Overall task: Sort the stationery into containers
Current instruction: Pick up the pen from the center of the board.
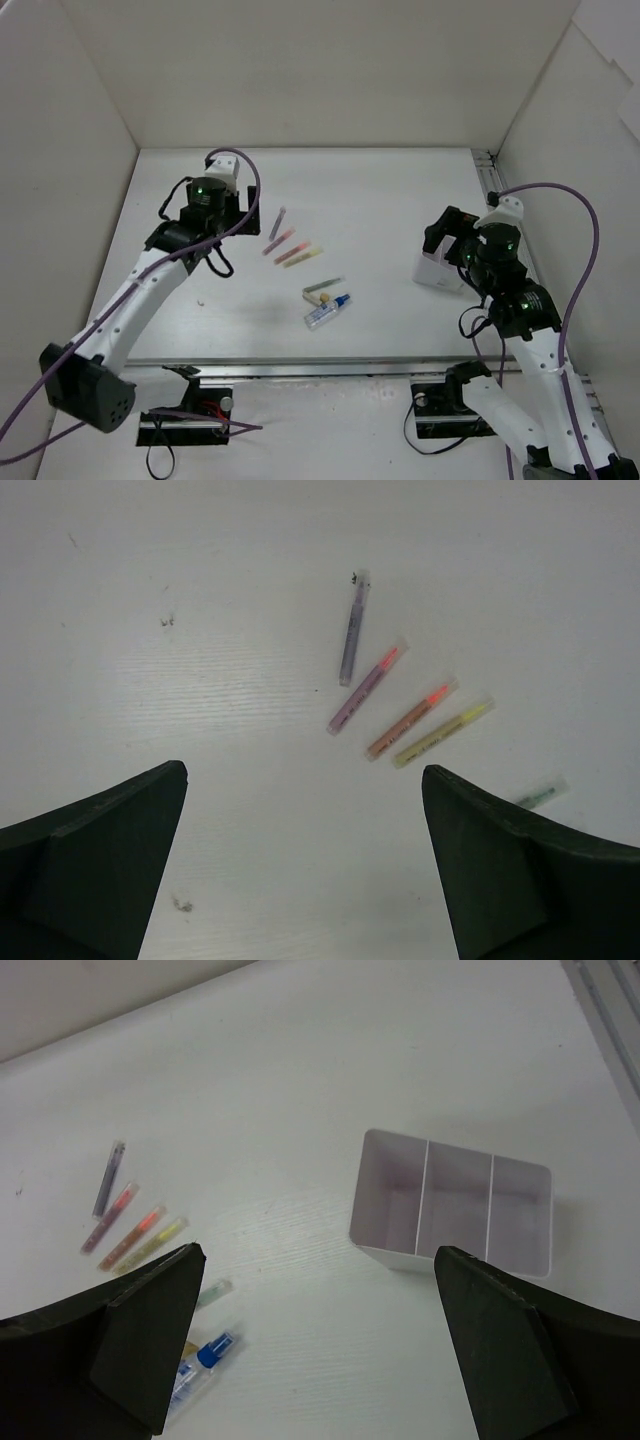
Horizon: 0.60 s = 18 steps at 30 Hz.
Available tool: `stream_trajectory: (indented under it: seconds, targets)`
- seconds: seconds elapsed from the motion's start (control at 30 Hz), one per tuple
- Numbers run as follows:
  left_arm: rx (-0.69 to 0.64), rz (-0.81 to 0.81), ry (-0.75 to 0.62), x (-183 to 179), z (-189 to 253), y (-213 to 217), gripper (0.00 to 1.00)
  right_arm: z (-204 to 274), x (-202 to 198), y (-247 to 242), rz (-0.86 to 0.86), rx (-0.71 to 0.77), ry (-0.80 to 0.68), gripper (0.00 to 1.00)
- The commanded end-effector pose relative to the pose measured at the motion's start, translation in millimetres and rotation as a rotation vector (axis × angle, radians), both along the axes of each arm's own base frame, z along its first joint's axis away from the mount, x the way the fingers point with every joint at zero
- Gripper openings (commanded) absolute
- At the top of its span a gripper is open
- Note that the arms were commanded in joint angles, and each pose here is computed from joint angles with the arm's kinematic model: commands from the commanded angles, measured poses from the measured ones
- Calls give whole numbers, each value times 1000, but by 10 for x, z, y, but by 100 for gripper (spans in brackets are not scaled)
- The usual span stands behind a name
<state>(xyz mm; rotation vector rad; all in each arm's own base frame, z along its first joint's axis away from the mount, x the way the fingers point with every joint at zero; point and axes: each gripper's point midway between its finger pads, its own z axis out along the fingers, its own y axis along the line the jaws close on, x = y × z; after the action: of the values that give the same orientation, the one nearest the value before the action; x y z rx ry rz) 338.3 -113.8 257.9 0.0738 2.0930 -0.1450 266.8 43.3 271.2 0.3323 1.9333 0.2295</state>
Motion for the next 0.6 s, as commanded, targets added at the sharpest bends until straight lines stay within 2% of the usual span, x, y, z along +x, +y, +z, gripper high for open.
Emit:
stream_trajectory:
  seconds: [0.0,0.03,0.17,0.27,0.3,0.33,0.4,0.47,0.57]
  targets:
    - [-28,-74,-41,403,85,-139,100,48,154,173,82,15,-40,98]
    - [-11,-71,-4,556,-94,-157,100,25,162,181,85,16,-32,98]
    - [-2,-187,83,901,-339,-417,100,-15,187,218,104,15,-21,98]
    - [46,-187,156,1188,-633,-477,100,-24,182,244,122,10,-22,98]
    - [76,-170,226,1258,-912,-462,99,-38,179,250,126,7,-19,98]
    - [66,-165,212,1384,-829,-508,99,-40,175,252,128,8,-20,98]
    - [101,-141,275,1515,-1114,-496,90,-61,171,232,123,-2,-18,98]
    - [102,-139,296,1592,-1127,-527,82,-74,166,222,124,-12,-18,98]
    - [111,-171,327,1622,-1361,-624,78,-94,163,205,117,-20,-15,98]
